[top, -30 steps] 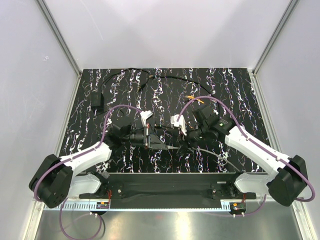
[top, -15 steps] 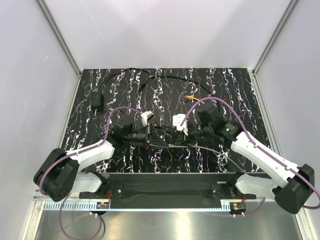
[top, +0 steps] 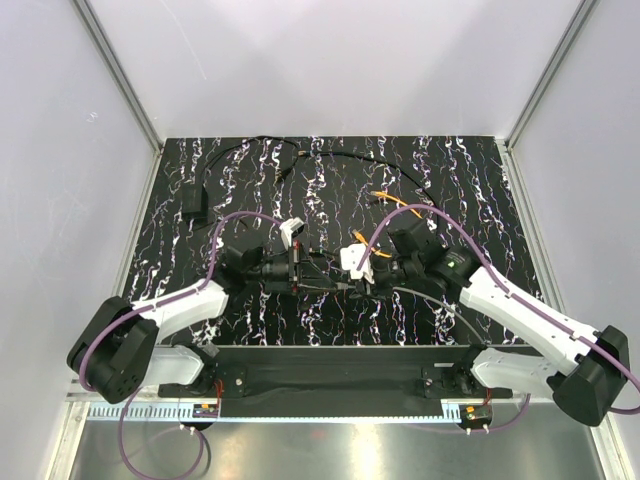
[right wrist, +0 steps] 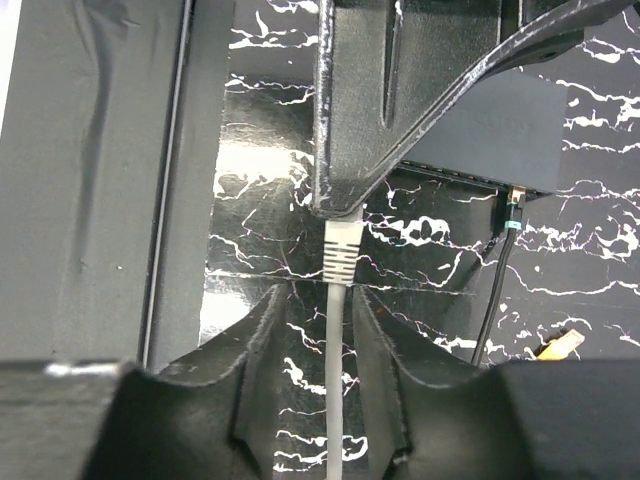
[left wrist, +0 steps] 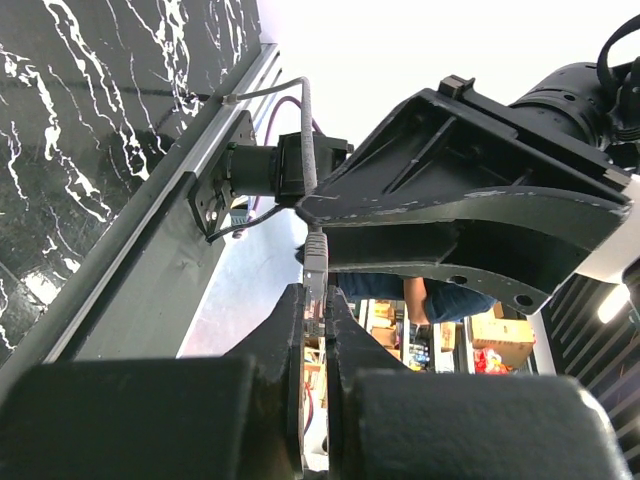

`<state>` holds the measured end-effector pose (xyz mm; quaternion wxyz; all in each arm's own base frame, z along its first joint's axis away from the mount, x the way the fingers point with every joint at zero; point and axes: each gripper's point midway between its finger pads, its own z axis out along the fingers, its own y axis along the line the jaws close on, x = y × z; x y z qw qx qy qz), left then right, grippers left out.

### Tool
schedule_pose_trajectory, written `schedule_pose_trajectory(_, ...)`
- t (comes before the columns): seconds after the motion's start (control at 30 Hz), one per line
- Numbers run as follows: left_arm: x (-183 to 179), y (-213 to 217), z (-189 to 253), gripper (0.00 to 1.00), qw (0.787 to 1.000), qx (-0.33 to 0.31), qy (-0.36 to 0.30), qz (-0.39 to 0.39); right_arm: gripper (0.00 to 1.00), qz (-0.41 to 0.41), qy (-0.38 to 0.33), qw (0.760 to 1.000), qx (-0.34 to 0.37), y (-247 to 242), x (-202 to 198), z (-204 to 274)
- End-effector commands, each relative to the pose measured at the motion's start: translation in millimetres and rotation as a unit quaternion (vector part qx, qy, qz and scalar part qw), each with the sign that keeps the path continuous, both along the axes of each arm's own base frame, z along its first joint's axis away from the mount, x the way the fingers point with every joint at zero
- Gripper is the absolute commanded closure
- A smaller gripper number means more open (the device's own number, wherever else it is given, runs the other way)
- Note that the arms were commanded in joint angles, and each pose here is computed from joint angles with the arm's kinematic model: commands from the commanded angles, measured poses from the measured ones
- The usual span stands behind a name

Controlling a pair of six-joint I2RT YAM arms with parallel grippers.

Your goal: Insert the plug into the switch port

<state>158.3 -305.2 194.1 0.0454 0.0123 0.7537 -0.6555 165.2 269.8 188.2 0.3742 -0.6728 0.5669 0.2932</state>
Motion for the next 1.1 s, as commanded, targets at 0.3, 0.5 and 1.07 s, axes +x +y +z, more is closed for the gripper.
schedule_pose_trajectory(0.3,-0.9,1.3,12.3,1.00,0.999,-0.025,-0.025,0.002,1.00,-0.018,-0.019,1.000,0.007,8.1,12.2,1.4)
schedule_pose_trajectory(0.5,28.5,20.8,5.9,0.45,0.998,0.015,-0.051,0.042,1.00,-0.053,0.010,0.998,-0.024,0.7,15.0,-22.4)
schedule_pose_trajectory(1.07,146.9,175.2,-66.0,0.35,0.929,0.294,-0.126,0.186,1.00,-0.194,0.083,0.969,-0.132,31.8,91.6,-125.7)
